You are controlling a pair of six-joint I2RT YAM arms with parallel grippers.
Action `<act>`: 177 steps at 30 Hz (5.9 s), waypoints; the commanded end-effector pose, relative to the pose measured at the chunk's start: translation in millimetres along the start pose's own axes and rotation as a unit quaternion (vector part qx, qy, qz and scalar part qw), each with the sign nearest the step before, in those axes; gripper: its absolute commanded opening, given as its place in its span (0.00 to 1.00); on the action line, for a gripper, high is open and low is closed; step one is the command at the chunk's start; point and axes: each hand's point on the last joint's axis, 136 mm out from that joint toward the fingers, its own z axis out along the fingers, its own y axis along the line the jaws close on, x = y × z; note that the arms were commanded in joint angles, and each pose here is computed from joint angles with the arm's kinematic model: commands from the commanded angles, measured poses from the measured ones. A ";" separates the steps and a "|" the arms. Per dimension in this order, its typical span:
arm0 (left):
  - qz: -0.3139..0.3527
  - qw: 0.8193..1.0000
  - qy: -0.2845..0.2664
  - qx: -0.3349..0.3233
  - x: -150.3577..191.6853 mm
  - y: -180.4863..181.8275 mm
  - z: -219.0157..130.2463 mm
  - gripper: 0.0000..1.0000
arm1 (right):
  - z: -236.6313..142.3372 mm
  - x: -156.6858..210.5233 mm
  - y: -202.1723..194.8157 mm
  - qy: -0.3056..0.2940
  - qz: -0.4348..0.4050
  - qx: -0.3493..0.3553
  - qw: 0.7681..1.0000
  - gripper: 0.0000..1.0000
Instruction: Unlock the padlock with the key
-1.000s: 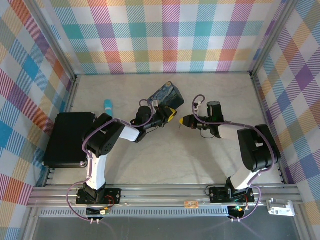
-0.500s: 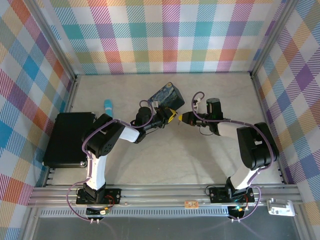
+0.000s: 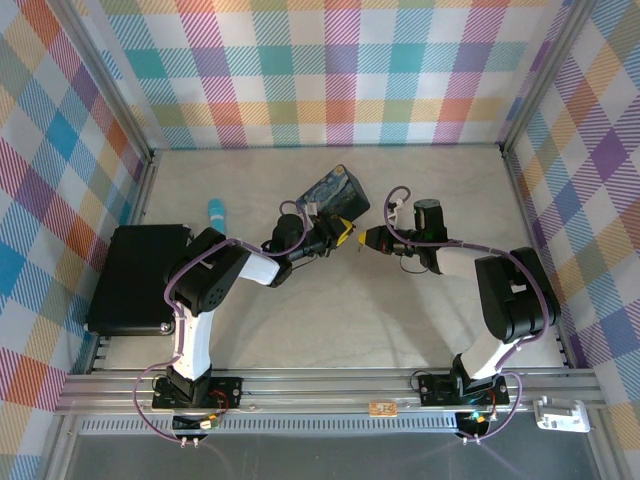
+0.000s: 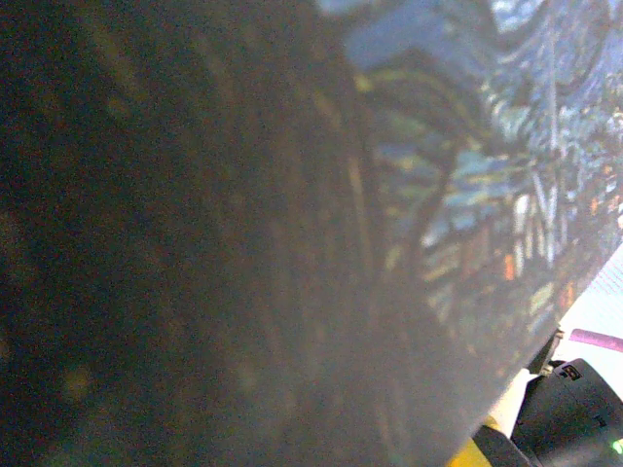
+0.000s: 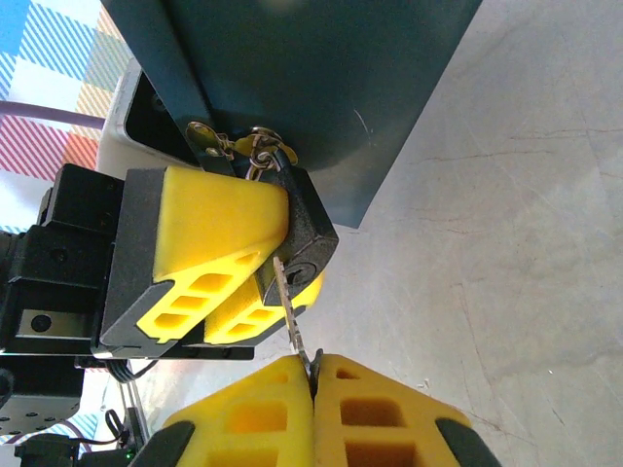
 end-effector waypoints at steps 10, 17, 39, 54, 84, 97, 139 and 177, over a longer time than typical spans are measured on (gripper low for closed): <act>-0.011 1.000 0.014 0.023 9.6 -16.7 -0.2 0.00 | -3.9 7.4 -3.2 -0.005 0.011 0.005 1.000 0.00; -0.011 1.000 0.017 0.023 11.3 -18.0 0.7 0.00 | -6.0 9.3 -1.2 -0.010 0.009 0.002 1.000 0.00; -0.008 1.000 0.019 0.014 16.5 -12.7 2.2 0.00 | -7.3 1.8 14.5 -0.013 -0.007 -0.016 1.000 0.00; -0.006 1.000 0.021 0.019 16.6 -16.9 3.0 0.00 | -0.3 8.7 8.2 -0.002 0.008 -0.022 1.000 0.00; 0.014 0.998 0.067 -0.008 40.7 -9.6 -7.2 0.00 | -5.6 -23.7 27.2 -0.007 0.046 -0.057 0.997 0.00; -0.005 0.997 0.080 0.022 47.6 -14.4 -5.4 0.00 | 1.2 -33.6 17.7 0.008 0.124 -0.103 0.987 0.00; 0.065 0.995 0.012 0.075 21.2 -14.9 7.1 0.00 | 34.7 -43.6 93.7 -0.012 0.508 -0.260 0.821 0.00; 0.144 0.983 -0.020 -0.116 -6.6 -5.1 -12.6 0.00 | 12.6 10.4 -27.0 -0.018 0.126 0.078 0.989 0.50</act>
